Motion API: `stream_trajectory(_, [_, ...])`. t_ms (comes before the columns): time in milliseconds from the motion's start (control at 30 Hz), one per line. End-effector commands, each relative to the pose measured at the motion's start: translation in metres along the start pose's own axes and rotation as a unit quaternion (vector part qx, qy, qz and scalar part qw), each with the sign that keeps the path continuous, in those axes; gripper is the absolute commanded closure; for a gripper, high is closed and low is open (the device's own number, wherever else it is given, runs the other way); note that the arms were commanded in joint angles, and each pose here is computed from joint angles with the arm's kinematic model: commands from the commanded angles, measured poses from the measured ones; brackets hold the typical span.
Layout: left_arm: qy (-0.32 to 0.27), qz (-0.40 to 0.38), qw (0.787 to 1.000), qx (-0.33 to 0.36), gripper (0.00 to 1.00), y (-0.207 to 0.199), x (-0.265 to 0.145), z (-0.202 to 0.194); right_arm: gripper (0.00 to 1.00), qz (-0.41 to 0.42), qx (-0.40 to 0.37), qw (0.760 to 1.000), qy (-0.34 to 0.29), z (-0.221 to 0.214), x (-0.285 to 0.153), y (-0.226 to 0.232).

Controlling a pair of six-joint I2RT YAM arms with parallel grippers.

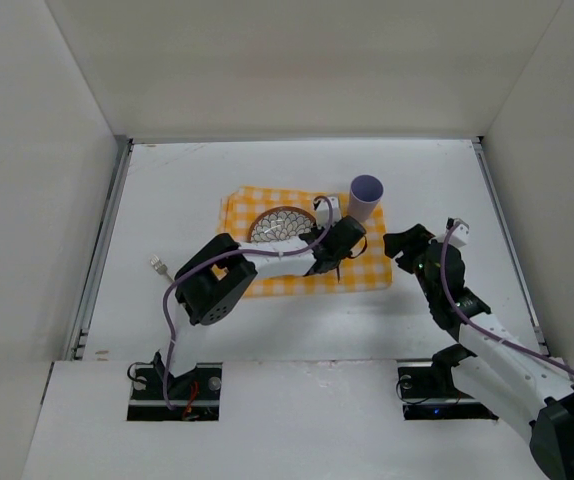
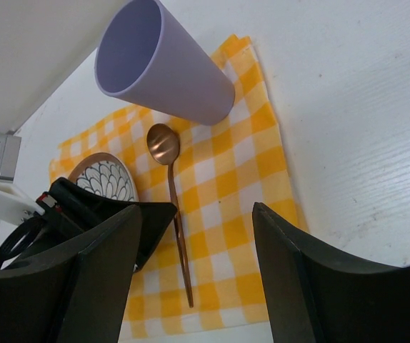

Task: Set the dinner table for one person

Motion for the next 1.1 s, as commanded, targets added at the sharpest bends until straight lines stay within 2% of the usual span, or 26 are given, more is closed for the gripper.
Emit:
stream_trajectory(0, [-0.026,-0.052,0.998,-0.033,0.73,-0.027,-0.022,0.023,0.31,0.008,0.009,1.000,-0.013,0.006,0.001,0.004])
stream_trajectory(167, [-0.055,-0.117,0.991,-0.038,0.62,-0.039,-0.074,0.056,0.31,0.006,0.009,1.000,-0.015,0.007,0.002,0.003])
stream_trajectory(267, [-0.093,-0.143,0.984,-0.046,0.56,-0.023,-0.118,0.088,0.31,0.006,0.009,1.000,-0.012,0.006,0.002,0.003])
stream_trajectory(367, [-0.139,-0.118,0.981,-0.065,0.51,0.033,-0.150,0.117,0.30,0.007,0.007,1.000,-0.012,0.006,0.002,0.005])
stream_trajectory(467, [-0.170,-0.038,0.980,-0.092,0.50,0.121,-0.169,0.131,0.30,0.013,0.007,1.000,-0.007,0.004,0.004,0.007])
stream_trajectory(600, [-0.189,0.090,0.969,-0.134,0.52,0.231,-0.178,0.127,0.30,0.019,0.004,1.000,0.000,0.000,0.005,0.011])
stream_trajectory(667, [-0.194,0.137,0.959,-0.157,0.52,0.271,-0.178,0.122,0.30,0.021,0.003,1.000,0.001,-0.001,0.005,0.012])
stream_trajectory(800, [-0.186,0.200,0.941,-0.199,0.53,0.325,-0.171,0.106,0.30,0.028,-0.001,1.000,0.005,-0.004,0.005,0.016])
stream_trajectory(1067, [-0.157,0.258,0.921,-0.246,0.57,0.367,-0.163,0.086,0.30,0.039,-0.008,0.999,0.019,-0.011,0.008,0.022])
Point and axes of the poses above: each gripper's point midway between its finger pads, its own x axis out along the fingers, its own y axis along the line the jaws close on, z = x × y, the point moved 2 cm from there along -x, back along the fingers, and after that the axes turned 9 degrees about -x, right-handed, at the moved point
